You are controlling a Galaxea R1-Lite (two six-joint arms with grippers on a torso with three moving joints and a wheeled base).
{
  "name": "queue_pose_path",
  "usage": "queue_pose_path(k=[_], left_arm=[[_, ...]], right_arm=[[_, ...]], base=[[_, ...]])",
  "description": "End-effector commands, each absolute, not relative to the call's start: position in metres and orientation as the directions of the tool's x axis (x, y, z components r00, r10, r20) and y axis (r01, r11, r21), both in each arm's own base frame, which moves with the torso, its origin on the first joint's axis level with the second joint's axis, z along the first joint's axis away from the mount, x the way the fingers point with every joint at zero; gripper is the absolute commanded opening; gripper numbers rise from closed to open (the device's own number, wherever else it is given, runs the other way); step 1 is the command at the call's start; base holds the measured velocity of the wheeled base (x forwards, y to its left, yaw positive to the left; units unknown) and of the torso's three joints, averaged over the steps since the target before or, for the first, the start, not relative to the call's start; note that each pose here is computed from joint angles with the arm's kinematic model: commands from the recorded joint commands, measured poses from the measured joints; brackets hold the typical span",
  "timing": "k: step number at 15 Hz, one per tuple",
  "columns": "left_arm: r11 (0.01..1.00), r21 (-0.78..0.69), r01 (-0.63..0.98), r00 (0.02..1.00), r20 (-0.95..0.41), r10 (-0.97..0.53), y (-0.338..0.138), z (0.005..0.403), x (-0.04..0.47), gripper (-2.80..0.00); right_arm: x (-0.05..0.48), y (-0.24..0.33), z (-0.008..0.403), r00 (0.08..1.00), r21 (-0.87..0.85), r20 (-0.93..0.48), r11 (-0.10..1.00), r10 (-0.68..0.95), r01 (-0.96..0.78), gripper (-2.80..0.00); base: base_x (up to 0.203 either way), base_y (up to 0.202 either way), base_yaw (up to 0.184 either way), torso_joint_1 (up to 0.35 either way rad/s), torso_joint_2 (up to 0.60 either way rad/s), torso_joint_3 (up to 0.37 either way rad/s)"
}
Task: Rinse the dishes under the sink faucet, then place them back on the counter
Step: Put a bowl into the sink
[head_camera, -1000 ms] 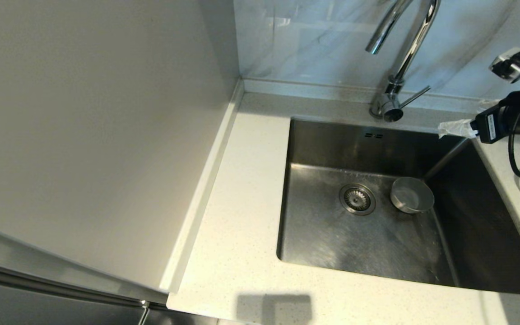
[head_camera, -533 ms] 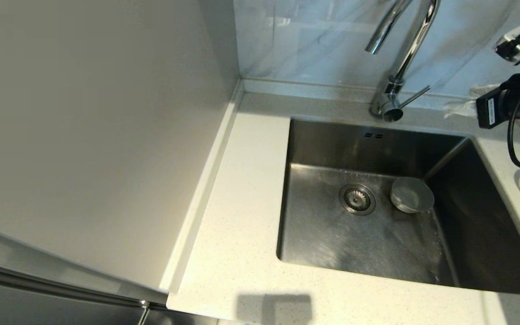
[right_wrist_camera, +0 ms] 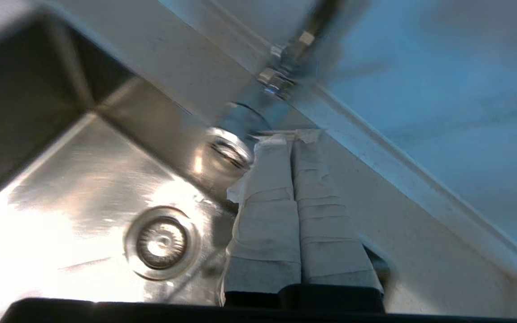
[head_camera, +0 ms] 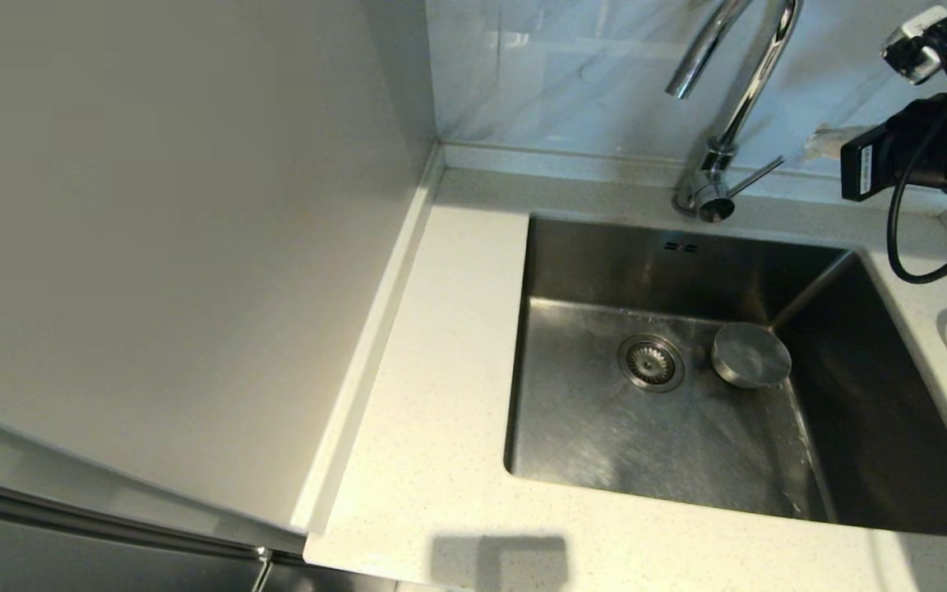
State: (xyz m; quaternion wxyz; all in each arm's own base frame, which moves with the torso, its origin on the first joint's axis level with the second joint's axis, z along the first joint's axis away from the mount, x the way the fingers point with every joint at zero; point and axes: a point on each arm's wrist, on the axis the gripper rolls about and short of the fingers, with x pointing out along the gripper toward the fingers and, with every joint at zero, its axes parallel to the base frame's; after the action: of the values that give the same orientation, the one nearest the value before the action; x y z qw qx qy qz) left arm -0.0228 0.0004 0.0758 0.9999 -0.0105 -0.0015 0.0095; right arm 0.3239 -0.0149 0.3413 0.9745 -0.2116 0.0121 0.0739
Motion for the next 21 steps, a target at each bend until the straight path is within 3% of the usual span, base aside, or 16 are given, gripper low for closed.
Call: queue_pose_path(k=[1, 4, 8, 14, 18, 19, 21], left_arm=[[1.000, -0.022, -0.020, 1.000, 0.006, 0.020, 0.000, 0.076, -0.023, -2.80], [1.000, -0.022, -0.020, 1.000, 0.006, 0.020, 0.000, 0.076, -0.023, -2.80], [1.000, -0.020, -0.020, 1.000, 0.006, 0.020, 0.000, 0.076, -0.023, -2.80], [1.000, -0.022, -0.020, 1.000, 0.006, 0.020, 0.000, 0.076, -0.023, -2.80], [1.000, -0.022, -0.018, 1.000, 0.006, 0.019, 0.000, 0.076, -0.023, -2.80], [1.000, -0.022, -0.019, 1.000, 0.006, 0.019, 0.000, 0.076, -0.023, -2.80], [1.000, -0.022, -0.018, 1.000, 0.006, 0.019, 0.000, 0.076, -0.023, -2.80]], right_arm=[[0.325, -0.019, 0.341, 0.998, -0.419, -0.057, 0.906, 0.039, -0.060, -2.80], [0.322, -0.053, 0.344, 0.990, -0.431, -0.104, 0.901, -0.096, 0.042, -2.80], [0.301, -0.102, 0.349, 0.918, -0.420, -0.314, 0.903, -0.242, 0.094, -2.80], [0.260, -0.137, 0.334, 0.690, -0.343, -0.669, 0.938, -0.277, 0.045, -2.80], [0.264, -0.150, 0.317, 0.614, -0.323, -0.737, 0.945, -0.284, 0.050, -2.80], [0.266, -0.151, 0.315, 0.612, -0.322, -0.739, 0.946, -0.283, 0.049, 0.00], [0.268, -0.152, 0.314, 0.612, -0.318, -0.740, 0.947, -0.279, 0.047, 0.00]], base=[[0.000, 0.000, 0.000, 0.000, 0.00, 0.000], [0.000, 0.000, 0.000, 0.000, 0.00, 0.000], [0.000, 0.000, 0.000, 0.000, 0.00, 0.000], [0.000, 0.000, 0.000, 0.000, 0.00, 0.000], [0.000, 0.000, 0.000, 0.000, 0.00, 0.000], [0.000, 0.000, 0.000, 0.000, 0.00, 0.000], [0.000, 0.000, 0.000, 0.000, 0.00, 0.000]])
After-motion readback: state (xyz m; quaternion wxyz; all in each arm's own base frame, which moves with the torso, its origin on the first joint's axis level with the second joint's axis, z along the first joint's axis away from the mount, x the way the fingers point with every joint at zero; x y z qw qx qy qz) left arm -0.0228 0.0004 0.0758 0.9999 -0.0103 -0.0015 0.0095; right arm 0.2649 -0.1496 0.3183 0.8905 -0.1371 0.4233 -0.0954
